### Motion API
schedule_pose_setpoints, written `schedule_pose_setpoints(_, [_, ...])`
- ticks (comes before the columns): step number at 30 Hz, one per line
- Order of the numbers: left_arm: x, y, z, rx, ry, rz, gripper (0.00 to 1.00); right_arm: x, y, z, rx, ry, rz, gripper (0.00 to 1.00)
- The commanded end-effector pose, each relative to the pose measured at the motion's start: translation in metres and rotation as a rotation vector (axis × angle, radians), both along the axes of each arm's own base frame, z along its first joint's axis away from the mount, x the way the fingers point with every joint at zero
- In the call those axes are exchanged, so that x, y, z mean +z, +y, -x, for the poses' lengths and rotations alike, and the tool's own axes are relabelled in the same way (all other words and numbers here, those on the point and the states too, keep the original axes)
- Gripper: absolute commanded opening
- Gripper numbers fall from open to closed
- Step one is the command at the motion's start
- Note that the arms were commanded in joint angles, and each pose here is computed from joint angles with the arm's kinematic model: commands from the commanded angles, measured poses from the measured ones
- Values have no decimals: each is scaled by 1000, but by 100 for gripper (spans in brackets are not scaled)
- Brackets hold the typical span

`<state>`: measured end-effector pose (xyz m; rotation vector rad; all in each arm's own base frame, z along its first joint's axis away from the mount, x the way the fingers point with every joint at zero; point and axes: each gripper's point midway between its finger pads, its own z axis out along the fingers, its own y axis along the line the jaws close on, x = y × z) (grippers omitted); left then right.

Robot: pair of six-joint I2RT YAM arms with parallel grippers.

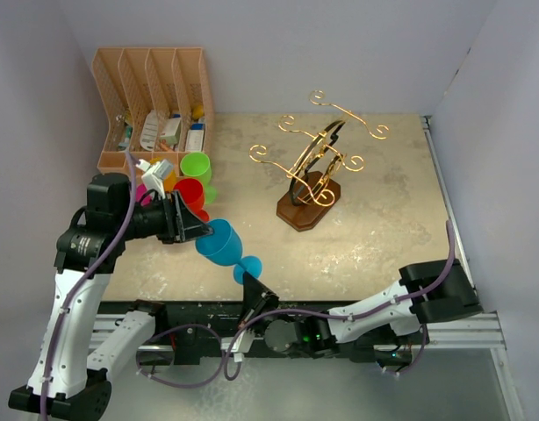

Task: Take the wine glass off the wine glass rack

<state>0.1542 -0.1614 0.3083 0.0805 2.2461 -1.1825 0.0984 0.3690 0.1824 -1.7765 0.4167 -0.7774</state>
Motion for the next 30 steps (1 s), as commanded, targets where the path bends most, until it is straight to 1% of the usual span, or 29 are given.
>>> schedule_pose_setpoints(1, [-7,0,3,-28,-27,-23,29,30,3,-4,-42,14,-124,0])
schedule_pose_setpoints(2, [-9,0,3,-29,-24,-27,19,30,3,-4,-42,14,-124,0])
schedule_pose_setpoints(3, [-11,1,3,-27,-19,-33,4,30,2,-5,-43,15,-124,0])
schedule_pose_setpoints(4, [-14,2,2,-20,-15,-44,0,30,1,-5,-45,19,-127,0])
schedule_pose_setpoints(9, [-22,9,-2,14,-4,-93,0,32,-10,-8,-61,46,-136,0])
schedule_pose_setpoints(10, [-24,12,-4,29,0,-110,0,32,-13,-9,-67,46,-132,3])
schedule_pose_setpoints(11, [-27,14,-5,43,3,-126,0,32,-17,-9,-75,62,-149,13])
schedule_pose_setpoints(12, [-30,18,-8,60,10,-145,0,32,-19,-8,-75,76,-154,32])
schedule_pose_setpoints(13, [-33,20,-9,75,16,-163,0,30,-22,-6,-71,97,-152,48])
schedule_pose_setpoints(14, [-36,24,-12,93,21,-182,0,29,-25,-3,-63,120,-155,58])
schedule_pose_setpoints(15, [-39,26,-15,110,26,-196,0,28,-28,0,-53,145,-161,61])
schedule_pose_setpoints(17, [-45,33,-20,147,38,-231,0,29,-33,8,-35,194,-181,64])
schedule_pose_setpoints(20, [-56,43,-27,208,59,-281,0,39,-43,10,-24,244,-238,65])
schedule_pose_setpoints(22, [-66,53,-33,262,79,-331,0,54,-49,10,-22,286,-311,65])
schedule_pose_setpoints(27, [-96,85,-48,424,140,-483,0,106,-54,12,-22,477,-554,66])
schedule_pose_setpoints(30, [-108,104,-55,524,175,-557,0,126,-56,8,-53,488,-629,66])
